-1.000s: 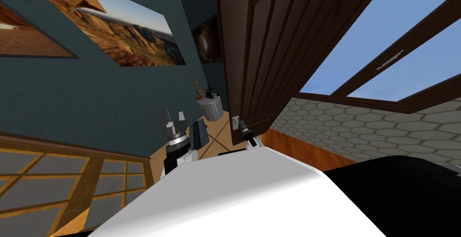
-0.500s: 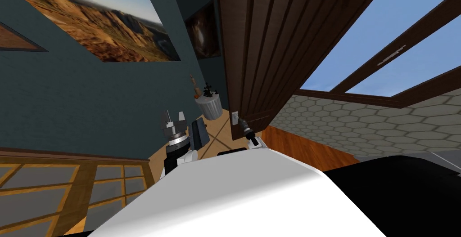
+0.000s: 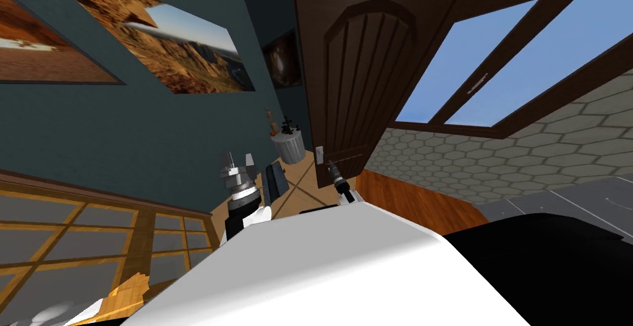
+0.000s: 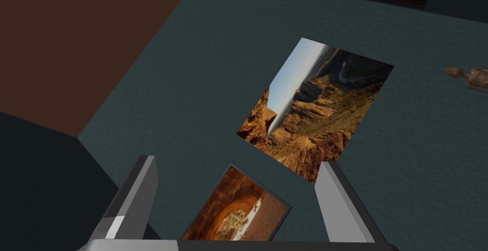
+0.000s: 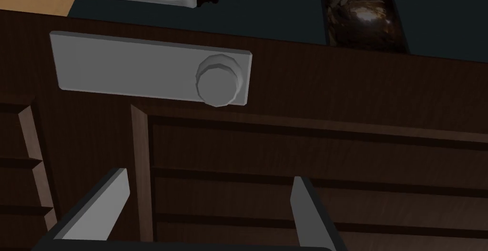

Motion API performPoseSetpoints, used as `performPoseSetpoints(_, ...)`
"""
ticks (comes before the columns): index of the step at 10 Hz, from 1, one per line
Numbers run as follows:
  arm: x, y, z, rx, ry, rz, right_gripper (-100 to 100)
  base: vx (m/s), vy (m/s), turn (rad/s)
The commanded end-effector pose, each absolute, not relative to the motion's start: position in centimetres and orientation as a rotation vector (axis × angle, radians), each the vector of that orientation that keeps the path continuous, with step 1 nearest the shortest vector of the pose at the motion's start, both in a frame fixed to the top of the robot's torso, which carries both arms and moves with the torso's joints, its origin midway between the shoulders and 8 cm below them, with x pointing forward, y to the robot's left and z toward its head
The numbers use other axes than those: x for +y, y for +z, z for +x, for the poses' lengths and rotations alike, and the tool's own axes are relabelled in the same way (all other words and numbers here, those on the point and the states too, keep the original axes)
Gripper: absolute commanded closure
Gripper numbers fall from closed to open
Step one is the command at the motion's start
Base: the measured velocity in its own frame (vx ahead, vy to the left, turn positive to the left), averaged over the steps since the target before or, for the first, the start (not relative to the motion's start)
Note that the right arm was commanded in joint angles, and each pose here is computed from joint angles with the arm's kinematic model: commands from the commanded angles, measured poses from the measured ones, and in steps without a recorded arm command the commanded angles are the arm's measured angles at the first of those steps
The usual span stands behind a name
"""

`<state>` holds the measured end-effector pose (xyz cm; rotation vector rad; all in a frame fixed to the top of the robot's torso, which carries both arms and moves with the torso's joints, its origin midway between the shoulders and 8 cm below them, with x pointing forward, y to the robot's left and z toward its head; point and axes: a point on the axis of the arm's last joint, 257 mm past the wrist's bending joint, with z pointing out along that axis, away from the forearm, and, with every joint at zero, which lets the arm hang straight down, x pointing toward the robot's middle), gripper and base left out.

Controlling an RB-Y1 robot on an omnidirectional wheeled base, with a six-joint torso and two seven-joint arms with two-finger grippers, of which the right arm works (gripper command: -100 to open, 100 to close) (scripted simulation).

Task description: Push the door open

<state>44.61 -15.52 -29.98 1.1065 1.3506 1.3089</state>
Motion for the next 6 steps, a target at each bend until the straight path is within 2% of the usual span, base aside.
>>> performPoseSetpoints(1, -16.07, -30.1, 44.88, 1.36, 1.296, 1.091, -100, 0.079, 0.015, 0.022)
performPoseSetpoints(6, -16.23, -29.91, 45.79, 1.349, 1.293, 1.086, -100, 0.229, 0.048, 0.014)
